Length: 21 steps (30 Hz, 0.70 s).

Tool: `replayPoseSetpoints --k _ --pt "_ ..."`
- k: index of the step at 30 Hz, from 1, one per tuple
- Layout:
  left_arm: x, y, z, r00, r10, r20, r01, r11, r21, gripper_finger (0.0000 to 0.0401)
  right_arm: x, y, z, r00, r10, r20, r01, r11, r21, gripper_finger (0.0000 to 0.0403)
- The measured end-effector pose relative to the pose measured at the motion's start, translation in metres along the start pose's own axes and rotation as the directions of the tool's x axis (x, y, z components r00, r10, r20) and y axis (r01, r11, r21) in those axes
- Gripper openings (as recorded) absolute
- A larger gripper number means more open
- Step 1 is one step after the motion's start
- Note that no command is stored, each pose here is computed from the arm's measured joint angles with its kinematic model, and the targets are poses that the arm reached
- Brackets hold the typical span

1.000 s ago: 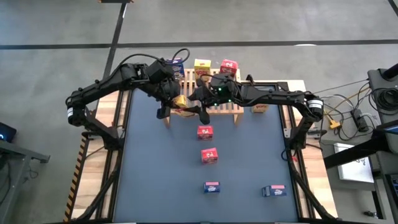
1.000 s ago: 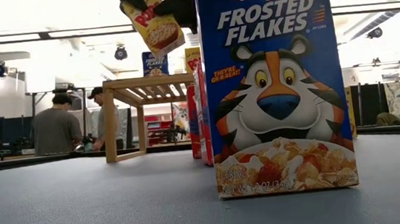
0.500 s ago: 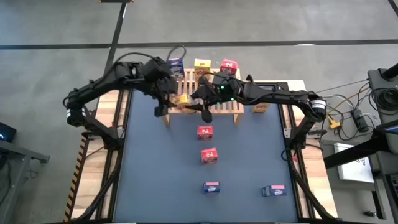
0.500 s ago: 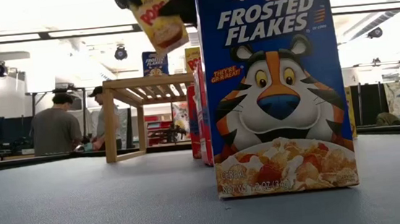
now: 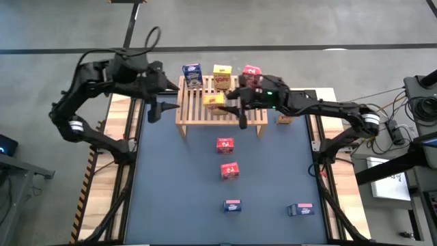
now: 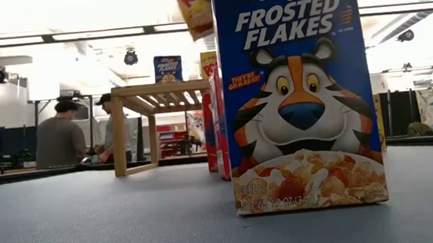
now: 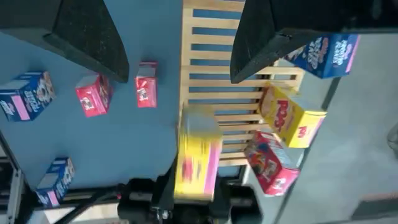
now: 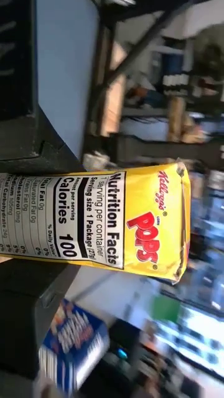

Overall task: Stack cereal on shelf
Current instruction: Put the left yellow cereal box on the shelf aligned with the other yellow cereal box

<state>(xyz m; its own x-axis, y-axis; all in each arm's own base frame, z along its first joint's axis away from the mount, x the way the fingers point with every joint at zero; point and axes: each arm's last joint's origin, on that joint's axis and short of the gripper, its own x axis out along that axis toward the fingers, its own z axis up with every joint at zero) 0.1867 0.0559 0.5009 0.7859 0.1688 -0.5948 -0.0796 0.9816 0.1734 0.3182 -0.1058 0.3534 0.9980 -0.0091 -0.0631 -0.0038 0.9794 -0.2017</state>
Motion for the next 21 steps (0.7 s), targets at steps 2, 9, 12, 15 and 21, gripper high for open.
replayPoseSetpoints --k 2,9,12,15,21 --pt "-0.002 -0.002 -0.007 0.999 0.012 0.041 -0.012 1.0 0.004 0.0257 -0.014 -0.001 -0.003 0.997 -0.035 0.068 0.036 0.999 -0.004 0.0153" --pt "0.009 -0.012 -0.042 0.967 0.016 0.254 -0.024 0.999 0.029 0.0244 -0.038 -0.01 -0.029 0.977 -0.128 0.171 0.129 0.992 0.002 0.0153" --pt "0.02 -0.016 -0.059 0.933 0.042 0.358 -0.057 0.998 0.032 0.0243 -0.034 -0.018 -0.041 0.974 -0.152 0.17 0.149 0.988 0.027 0.0153" --pt "0.035 -0.021 -0.076 0.884 0.03 0.466 -0.056 0.998 0.042 0.0243 -0.024 -0.023 -0.058 0.978 -0.152 0.143 0.147 0.988 0.041 0.0153" --pt "0.065 -0.029 -0.107 0.8 0.017 0.6 -0.039 0.999 0.025 0.0242 -0.009 -0.034 -0.087 0.983 -0.148 0.109 0.144 0.989 0.039 0.0153"
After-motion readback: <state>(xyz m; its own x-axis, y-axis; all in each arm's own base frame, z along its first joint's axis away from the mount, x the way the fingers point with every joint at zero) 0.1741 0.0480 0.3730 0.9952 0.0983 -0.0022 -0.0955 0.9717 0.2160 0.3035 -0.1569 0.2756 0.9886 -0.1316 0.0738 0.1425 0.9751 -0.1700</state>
